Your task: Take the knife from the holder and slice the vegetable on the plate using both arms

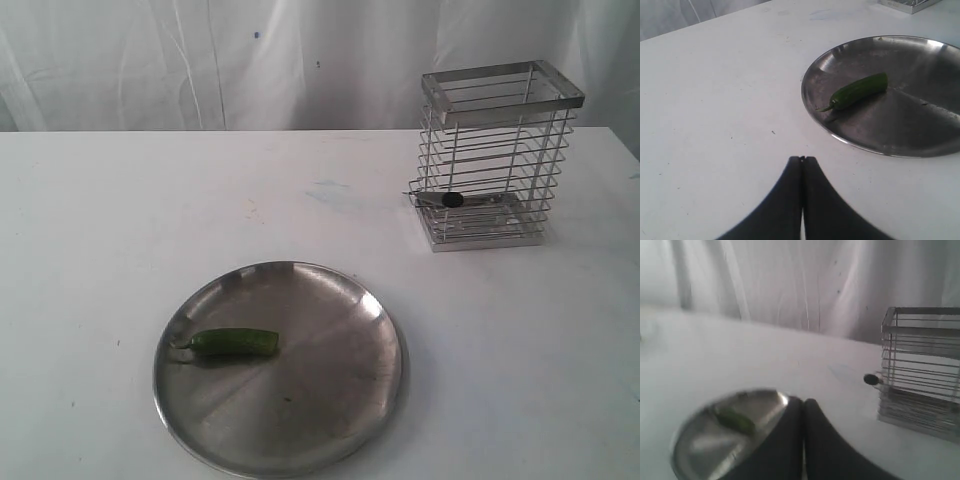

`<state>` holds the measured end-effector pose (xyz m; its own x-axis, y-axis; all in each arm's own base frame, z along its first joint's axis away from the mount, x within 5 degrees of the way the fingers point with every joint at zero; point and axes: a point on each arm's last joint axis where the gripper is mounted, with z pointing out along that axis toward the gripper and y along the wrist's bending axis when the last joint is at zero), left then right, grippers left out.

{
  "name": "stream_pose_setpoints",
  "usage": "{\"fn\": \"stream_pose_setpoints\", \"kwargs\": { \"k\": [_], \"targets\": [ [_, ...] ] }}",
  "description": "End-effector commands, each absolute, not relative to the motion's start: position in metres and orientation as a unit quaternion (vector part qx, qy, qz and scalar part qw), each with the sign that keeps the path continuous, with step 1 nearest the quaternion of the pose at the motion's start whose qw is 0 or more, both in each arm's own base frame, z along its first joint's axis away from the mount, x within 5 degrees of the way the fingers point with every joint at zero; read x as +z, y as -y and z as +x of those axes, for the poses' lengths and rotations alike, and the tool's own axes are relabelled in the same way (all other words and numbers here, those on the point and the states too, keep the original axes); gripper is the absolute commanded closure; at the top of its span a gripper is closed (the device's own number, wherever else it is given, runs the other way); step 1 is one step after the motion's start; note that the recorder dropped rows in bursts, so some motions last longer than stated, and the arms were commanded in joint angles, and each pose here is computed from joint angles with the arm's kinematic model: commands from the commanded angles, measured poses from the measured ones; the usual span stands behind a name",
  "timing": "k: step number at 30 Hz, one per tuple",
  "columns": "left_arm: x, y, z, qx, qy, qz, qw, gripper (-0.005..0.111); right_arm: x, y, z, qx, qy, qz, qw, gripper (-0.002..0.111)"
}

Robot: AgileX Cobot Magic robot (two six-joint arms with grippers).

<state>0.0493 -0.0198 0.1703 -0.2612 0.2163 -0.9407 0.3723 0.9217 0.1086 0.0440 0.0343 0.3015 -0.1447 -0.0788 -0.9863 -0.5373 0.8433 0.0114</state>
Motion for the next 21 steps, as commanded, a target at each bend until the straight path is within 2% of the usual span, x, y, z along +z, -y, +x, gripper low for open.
{"fn": "stream_pose_setpoints", "kwargs": {
  "k": [1,3,6,7,9,14,18,21],
  "targets": [
    [0.169,0.020,0.049,-0.069,-0.792,0.185,0.578,0.107,0.320,-0.044,0.079,0.025,-0.782,-0.395,0.482,0.106],
    [0.169,0.020,0.049,-0.069,-0.792,0.185,0.578,0.107,0.331,-0.053,0.100,0.008,-0.780,-0.417,0.466,0.097],
    [0.169,0.020,0.049,-0.069,-0.792,0.185,0.578,0.107,0.335,-0.071,0.133,-0.040,-0.756,-0.473,0.450,0.072],
    [0.169,0.020,0.049,-0.069,-0.792,0.185,0.578,0.107,0.331,-0.078,0.149,-0.077,-0.744,-0.501,0.434,0.060],
    [0.169,0.020,0.049,-0.069,-0.792,0.185,0.578,0.107,0.321,-0.089,0.171,-0.132,-0.717,-0.547,0.413,0.049],
    [0.169,0.020,0.049,-0.069,-0.792,0.185,0.578,0.107,0.291,-0.113,0.218,-0.236,-0.659,-0.617,0.360,0.049],
    [0.169,0.020,0.049,-0.069,-0.792,0.185,0.578,0.107,0.276,-0.127,0.245,-0.253,-0.662,-0.617,0.340,0.049],
    [0.169,0.020,0.049,-0.069,-0.792,0.185,0.578,0.107,0.274,-0.138,0.259,-0.246,-0.661,-0.613,0.356,0.049]
  ]
}}
